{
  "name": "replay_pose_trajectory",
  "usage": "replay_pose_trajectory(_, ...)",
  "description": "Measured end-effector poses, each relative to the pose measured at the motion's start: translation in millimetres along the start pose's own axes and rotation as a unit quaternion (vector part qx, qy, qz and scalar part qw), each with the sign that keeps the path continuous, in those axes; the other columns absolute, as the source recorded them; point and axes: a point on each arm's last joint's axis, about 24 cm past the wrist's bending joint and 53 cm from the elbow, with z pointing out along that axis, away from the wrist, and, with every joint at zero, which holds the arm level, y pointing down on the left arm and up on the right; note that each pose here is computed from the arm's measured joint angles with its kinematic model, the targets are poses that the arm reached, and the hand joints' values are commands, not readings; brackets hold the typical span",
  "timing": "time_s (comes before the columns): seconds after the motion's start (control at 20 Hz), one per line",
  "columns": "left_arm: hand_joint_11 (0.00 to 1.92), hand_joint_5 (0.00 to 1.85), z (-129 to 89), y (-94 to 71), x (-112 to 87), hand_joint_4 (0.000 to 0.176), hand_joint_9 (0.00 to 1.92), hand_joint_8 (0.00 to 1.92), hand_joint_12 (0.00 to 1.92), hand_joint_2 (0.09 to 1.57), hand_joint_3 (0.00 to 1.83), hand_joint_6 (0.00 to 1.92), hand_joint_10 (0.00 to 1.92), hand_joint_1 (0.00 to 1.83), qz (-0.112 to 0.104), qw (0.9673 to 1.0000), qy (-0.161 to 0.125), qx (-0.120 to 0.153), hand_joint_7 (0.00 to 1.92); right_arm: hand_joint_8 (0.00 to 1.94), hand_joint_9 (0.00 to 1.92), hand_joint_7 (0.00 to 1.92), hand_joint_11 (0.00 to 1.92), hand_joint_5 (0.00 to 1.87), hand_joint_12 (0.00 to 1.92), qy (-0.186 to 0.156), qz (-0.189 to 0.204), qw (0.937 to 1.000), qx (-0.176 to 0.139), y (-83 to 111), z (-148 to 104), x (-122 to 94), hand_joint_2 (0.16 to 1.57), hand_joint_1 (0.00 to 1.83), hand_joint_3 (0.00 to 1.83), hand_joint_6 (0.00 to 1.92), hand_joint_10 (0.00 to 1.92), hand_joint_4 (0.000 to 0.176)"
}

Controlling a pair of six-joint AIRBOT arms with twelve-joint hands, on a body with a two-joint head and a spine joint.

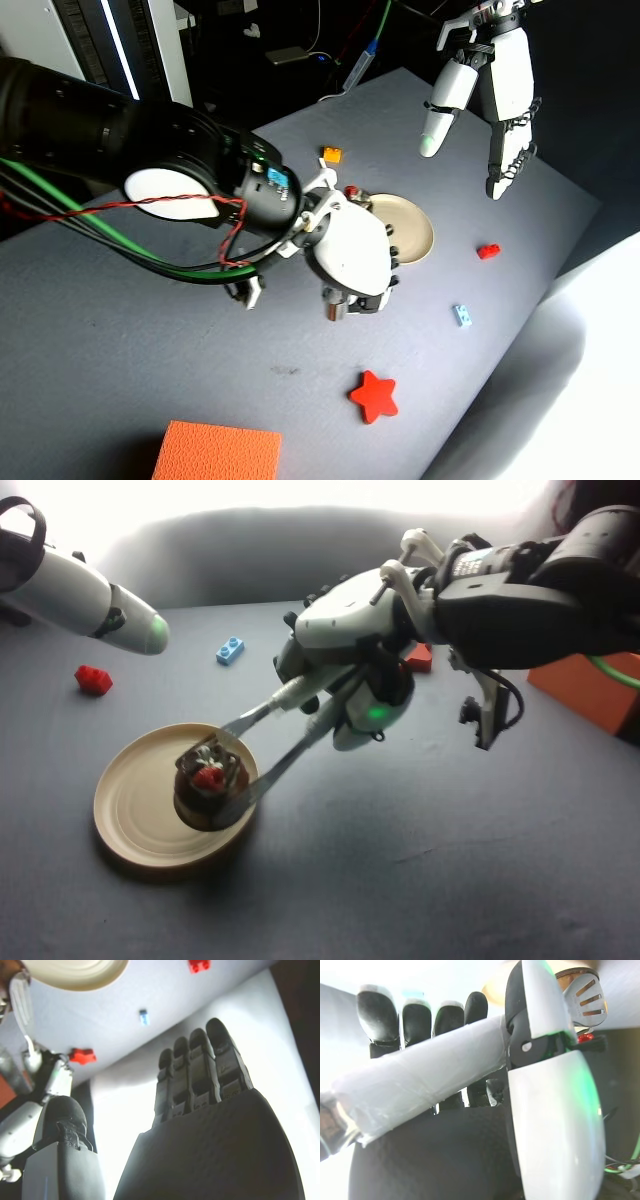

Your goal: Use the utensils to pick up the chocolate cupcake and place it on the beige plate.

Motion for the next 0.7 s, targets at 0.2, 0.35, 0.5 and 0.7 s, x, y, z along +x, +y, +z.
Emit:
replay_pose_trajectory(0.2, 0.0, 0.23, -0.2, -0.5, -0.1, 0.0, 0.24, 0.01, 0.62, 1.02, 0.0, 0.0, 0.01, 0.37, 0.0, 1.0, 0.0, 0.001, 0.31, 1.59, 0.66, 0.7, 0.78, 0.71, 1.73, -0.016, 0.0, 0.9999, -0.003, 4.1, 17.2, -10.3, 1.27, 1.15, 0.0, 1.32, 1.7, 0.0)
replay_pose_trajectory(0.35, 0.0, 0.23, -0.1, -0.5, 0.3, 0.0, 0.24, 0.01, 0.61, 1.02, 0.0, 0.0, 0.0, 0.38, 0.0, 1.0, 0.001, 0.0, 0.31, 1.55, 0.7, 0.73, 0.81, 0.72, 1.71, -0.017, -0.004, 0.9998, -0.006, 8.8, 27.3, -9.5, 1.26, 1.16, 0.0, 1.28, 1.68, 0.0)
replay_pose_trajectory(0.5, 0.0, 0.22, -0.1, -0.3, 0.6, 0.0, 0.21, 0.0, 0.59, 1.02, 0.0, 0.0, 0.0, 0.38, -0.001, 1.0, 0.001, 0.0, 0.28, 1.51, 0.7, 0.76, 0.83, 0.71, 1.69, -0.008, -0.009, 0.9999, -0.006, 8.9, 35.9, 3.3, 1.25, 1.16, 0.0, 1.31, 1.66, 0.0)
replay_pose_trajectory(0.7, 0.0, 0.24, -0.1, -0.5, 0.5, 0.0, 0.22, 0.0, 0.58, 1.02, 0.0, 0.0, 0.0, 0.38, -0.001, 1.0, 0.001, 0.0, 0.28, 1.61, 0.65, 0.7, 0.77, 0.68, 1.76, -0.005, -0.01, 0.9999, 0.001, 2.9, 41.8, 9.3, 1.28, 1.15, 0.0, 1.34, 1.73, 0.0)
